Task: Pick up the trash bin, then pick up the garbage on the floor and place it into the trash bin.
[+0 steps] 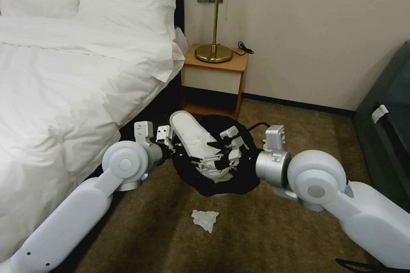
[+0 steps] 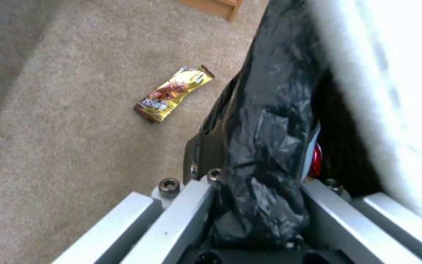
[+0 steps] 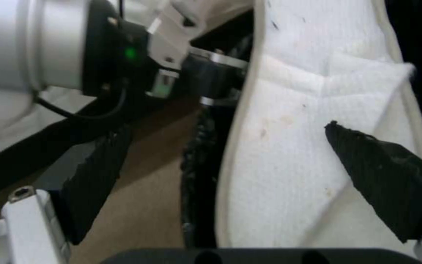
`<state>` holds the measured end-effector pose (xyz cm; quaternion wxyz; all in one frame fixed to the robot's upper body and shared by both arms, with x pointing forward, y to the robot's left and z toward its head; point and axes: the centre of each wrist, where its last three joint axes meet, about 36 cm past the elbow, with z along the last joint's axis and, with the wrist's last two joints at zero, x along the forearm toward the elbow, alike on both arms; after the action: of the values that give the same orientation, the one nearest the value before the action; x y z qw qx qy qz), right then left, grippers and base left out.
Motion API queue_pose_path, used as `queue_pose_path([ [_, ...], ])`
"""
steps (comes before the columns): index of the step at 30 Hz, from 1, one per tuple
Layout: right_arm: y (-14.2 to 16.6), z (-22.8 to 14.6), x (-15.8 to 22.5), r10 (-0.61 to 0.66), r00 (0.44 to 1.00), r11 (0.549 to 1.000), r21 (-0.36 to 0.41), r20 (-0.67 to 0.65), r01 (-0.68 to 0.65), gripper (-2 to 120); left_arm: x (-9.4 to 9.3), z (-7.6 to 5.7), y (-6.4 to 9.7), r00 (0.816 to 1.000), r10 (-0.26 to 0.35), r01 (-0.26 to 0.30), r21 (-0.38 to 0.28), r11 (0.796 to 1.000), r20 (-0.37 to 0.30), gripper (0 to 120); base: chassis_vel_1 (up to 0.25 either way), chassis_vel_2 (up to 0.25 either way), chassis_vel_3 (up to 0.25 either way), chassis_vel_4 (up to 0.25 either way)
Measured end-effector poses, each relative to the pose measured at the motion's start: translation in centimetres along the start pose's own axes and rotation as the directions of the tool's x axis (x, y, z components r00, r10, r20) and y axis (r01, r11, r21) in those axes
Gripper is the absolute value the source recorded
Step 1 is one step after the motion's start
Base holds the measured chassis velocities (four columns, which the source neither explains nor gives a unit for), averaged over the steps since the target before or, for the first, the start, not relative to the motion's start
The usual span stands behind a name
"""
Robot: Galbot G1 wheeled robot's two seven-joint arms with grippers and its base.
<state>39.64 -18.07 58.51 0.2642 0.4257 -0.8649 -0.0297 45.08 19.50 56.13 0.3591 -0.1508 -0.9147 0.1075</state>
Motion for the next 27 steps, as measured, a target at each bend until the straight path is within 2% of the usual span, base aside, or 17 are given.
queue_pose_path([
  [9,-2.0,0.1,-1.5,0.091,0.996,0.996,-0.002,-0.012,-0.091,100,0.5,-0.1,-0.2,1.0,0.011,-0.011,-0.003,1.0,0.006,0,0.0,0.0,0.0,0.0],
  [15,-1.6,-1.6,-0.6,0.107,0.991,0.994,0.01,0.077,-0.108,100,0.5,-0.1,0.1,1.0,0.007,-0.007,0.001,1.0,0.006,0,0.0,0.0,0.0,0.0],
  [23,-2.1,-2.4,0.2,0.13,0.983,0.99,0.043,0.13,-0.136,100,0.7,-0.2,0.3,1.0,0.005,-0.005,0.007,1.0,0.008,0,0.0,0.0,0.0,0.0],
  [27,-2.3,-3.6,1.6,0.127,0.973,0.988,0.067,0.194,-0.142,100,0.8,-0.5,0.7,1.0,0.005,-0.005,0.036,0.999,0.002,0,0.0,0.0,0.0,0.0],
])
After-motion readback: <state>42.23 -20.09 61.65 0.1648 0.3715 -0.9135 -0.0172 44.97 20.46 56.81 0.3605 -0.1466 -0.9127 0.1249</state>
